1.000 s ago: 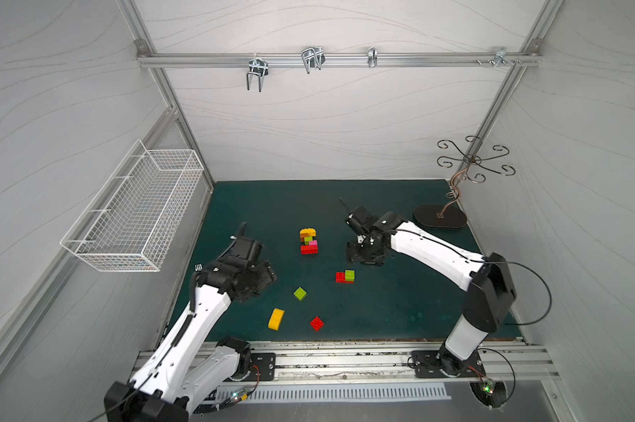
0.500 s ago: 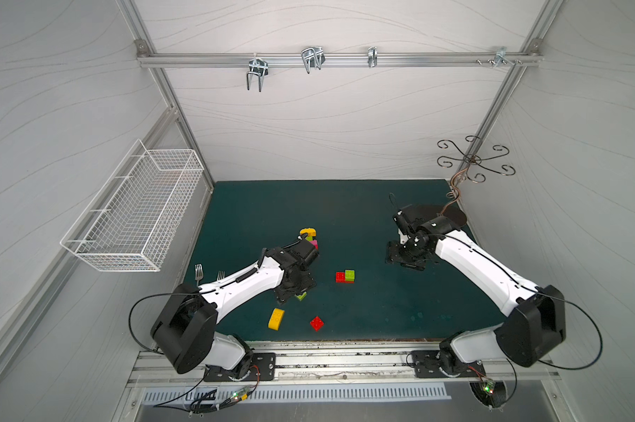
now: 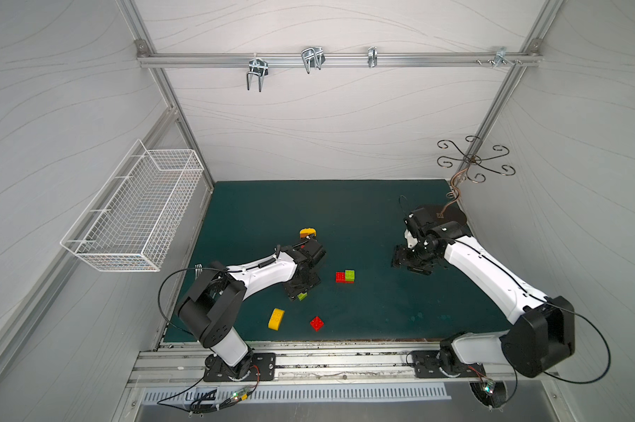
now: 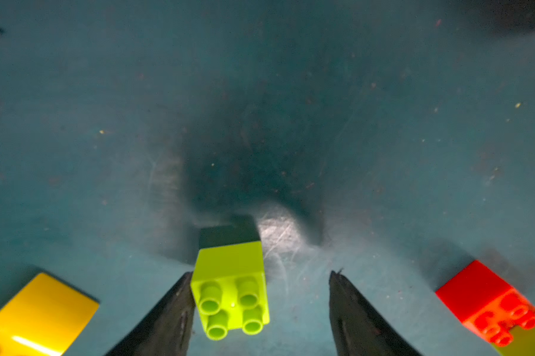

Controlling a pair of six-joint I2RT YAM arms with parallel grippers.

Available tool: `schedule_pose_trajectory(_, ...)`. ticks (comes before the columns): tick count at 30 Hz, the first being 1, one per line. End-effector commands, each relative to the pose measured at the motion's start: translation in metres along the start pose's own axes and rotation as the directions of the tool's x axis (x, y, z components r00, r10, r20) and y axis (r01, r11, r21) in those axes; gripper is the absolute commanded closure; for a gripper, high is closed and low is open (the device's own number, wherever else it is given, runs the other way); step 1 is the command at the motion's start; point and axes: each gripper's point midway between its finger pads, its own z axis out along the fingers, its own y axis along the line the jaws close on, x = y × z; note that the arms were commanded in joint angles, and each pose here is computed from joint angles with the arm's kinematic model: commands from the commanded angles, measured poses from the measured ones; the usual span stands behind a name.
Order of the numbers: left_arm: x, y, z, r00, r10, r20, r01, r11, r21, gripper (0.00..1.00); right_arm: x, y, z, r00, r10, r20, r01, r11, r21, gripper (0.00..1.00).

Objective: Assemble the letter s with lego
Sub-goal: Pick up the lego brick from the center of the board, then place the lego brick at the center of the board.

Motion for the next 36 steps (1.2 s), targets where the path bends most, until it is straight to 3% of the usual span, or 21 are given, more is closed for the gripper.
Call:
schedule_pose_trajectory(1,-0.002,-0.008,0.001,1.0,-0.013,0.007,0.012,1.0,0.025,0.38,0.001,0.0,-0.001,1.0,-0.007,0.005,0.007,1.0,-0.019,0.3)
schedule_pose_trajectory(7,0.002,-0.005,0.001,1.0,0.007,-0.004,-0.007,0.999,0.035,0.51,0.003,-0.001,0.002,1.0,-0.004,-0.002,0.004,1.0,-0.016,0.32)
schedule_pose_trajectory(14,0.011,-0.007,0.0,0.998,0.055,-0.024,-0.053,0.997,0.052,0.57,0.003,-0.002,0.002,1.0,-0.005,-0.002,0.005,1.0,-0.013,0.35)
schedule_pose_trajectory(20,0.027,-0.038,-0.021,0.98,0.197,0.002,-0.196,0.975,0.103,0.67,0.002,-0.002,-0.001,1.0,-0.004,0.005,0.004,1.0,-0.012,0.37)
schedule_pose_trajectory(24,0.047,-0.08,-0.036,0.935,0.355,0.012,-0.353,0.925,0.141,0.68,0.002,-0.003,-0.005,1.0,-0.006,0.011,0.006,1.0,-0.008,0.37)
schedule_pose_trajectory(28,0.071,-0.11,-0.029,0.872,0.488,-0.031,-0.479,0.866,0.147,0.7,0.003,-0.006,-0.007,1.0,-0.012,0.013,0.012,1.0,-0.003,0.37)
schedule_pose_trajectory(36,0.098,-0.121,-0.012,0.77,0.627,-0.115,-0.623,0.779,0.077,0.69,0.004,-0.011,-0.01,1.0,-0.012,0.019,0.013,1.0,-0.005,0.37)
